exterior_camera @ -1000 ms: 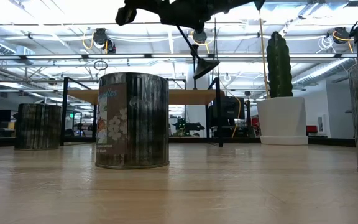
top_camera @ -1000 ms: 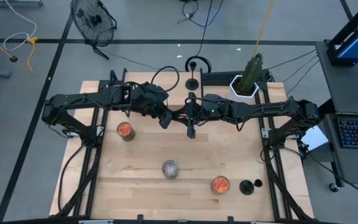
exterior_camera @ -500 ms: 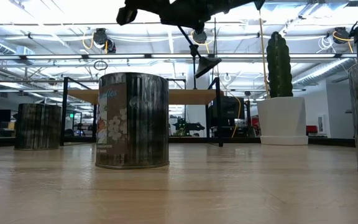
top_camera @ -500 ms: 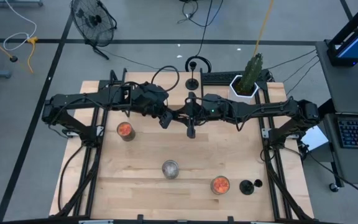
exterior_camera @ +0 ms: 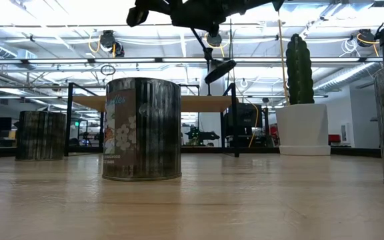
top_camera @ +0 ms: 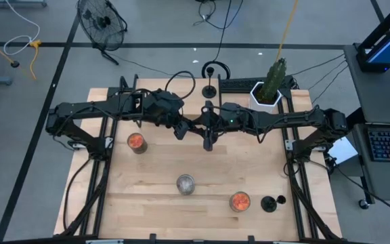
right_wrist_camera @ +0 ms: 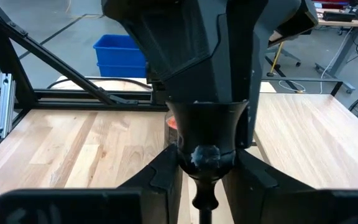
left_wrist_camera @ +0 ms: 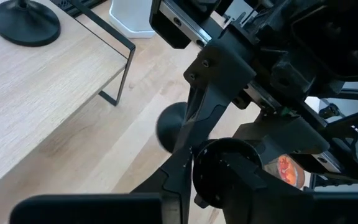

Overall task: Pick & Place candle stick holders
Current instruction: Put the left black candle holder on the shelf

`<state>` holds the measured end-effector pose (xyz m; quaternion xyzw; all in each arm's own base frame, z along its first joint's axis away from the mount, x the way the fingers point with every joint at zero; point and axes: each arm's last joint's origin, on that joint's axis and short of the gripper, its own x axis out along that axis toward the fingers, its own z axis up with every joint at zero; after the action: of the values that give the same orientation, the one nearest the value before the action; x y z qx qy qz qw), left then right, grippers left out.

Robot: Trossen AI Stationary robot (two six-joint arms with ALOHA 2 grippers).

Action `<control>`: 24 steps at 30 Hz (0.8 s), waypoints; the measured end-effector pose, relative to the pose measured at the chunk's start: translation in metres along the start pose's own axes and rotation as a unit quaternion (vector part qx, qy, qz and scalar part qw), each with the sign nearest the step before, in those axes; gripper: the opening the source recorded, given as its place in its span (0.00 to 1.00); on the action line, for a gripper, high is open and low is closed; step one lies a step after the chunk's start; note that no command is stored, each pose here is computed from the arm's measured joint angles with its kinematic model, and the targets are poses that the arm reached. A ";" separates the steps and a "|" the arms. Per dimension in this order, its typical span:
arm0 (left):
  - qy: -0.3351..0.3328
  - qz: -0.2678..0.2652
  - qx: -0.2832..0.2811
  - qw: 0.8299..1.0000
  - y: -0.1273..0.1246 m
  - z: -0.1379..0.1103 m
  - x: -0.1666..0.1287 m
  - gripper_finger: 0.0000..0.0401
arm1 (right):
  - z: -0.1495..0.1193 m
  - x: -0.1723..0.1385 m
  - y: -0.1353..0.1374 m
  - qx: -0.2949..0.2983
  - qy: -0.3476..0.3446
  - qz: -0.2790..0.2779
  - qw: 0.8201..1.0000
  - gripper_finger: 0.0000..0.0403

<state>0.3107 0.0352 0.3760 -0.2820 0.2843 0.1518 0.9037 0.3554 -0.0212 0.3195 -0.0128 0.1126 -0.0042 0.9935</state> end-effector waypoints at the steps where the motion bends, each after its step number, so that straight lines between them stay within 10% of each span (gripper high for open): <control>1: 0.000 0.000 0.000 1.000 0.000 0.000 0.000 0.18 | 0.000 0.000 0.000 0.000 0.000 0.000 1.000 0.22; 24: 0.009 -0.010 0.009 1.000 0.000 -0.001 0.000 0.02 | -0.001 0.000 0.000 0.007 0.007 0.002 1.000 0.22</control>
<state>0.3108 0.0345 0.3755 -0.2777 0.2908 0.1377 0.9052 0.3552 -0.0208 0.3189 -0.0060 0.1195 -0.0030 0.9928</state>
